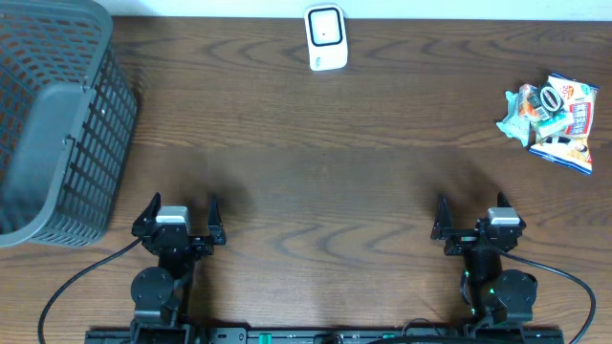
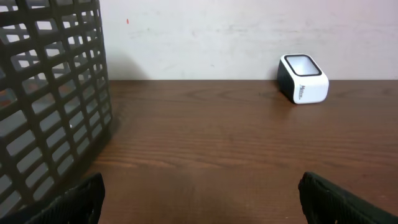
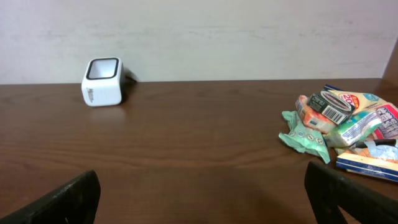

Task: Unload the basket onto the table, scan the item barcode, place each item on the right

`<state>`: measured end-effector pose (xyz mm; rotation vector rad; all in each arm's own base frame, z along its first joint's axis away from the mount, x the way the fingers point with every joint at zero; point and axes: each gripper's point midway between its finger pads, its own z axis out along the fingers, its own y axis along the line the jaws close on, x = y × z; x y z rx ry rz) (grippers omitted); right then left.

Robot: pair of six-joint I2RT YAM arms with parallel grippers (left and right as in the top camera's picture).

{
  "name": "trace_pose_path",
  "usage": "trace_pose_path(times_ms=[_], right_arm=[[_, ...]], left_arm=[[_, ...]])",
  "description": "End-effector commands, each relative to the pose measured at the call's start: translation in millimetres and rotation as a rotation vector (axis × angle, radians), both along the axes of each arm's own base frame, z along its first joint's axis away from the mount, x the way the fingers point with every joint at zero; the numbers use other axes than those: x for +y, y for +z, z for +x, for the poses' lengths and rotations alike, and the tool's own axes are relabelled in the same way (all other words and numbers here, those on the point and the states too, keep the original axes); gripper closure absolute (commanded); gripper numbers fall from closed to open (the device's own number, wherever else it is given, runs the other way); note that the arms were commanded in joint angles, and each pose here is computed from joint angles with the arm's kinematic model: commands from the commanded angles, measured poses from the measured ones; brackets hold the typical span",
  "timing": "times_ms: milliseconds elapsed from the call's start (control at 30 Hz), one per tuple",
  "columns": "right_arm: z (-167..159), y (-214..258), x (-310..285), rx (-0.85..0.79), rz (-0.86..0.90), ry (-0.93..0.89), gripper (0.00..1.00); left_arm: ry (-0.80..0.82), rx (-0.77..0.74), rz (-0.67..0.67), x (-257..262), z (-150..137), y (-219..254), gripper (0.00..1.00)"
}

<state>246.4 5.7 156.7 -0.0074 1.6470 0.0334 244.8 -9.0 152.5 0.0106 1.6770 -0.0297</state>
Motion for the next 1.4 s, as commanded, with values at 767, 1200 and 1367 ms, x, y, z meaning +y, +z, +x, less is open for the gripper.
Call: trace_pose_path(times_ms=[767,1200,1367], right_arm=[[-0.3,-0.6,1.0,0.000,-0.011,0.005,0.01],[-0.3,-0.6,1.0,0.000,-0.011,0.005,0.01],[-0.3,-0.6,1.0,0.000,-0.011,0.005,0.01]], left_arm=[[0.057,0.053,0.010,9.6,-1.4,-17.1,0.02],[0.043,0.049,0.008,7.4,-1.2,-16.0,0.02],[0.043,0.051,0.008,7.4,-1.2,-16.4,0.02]])
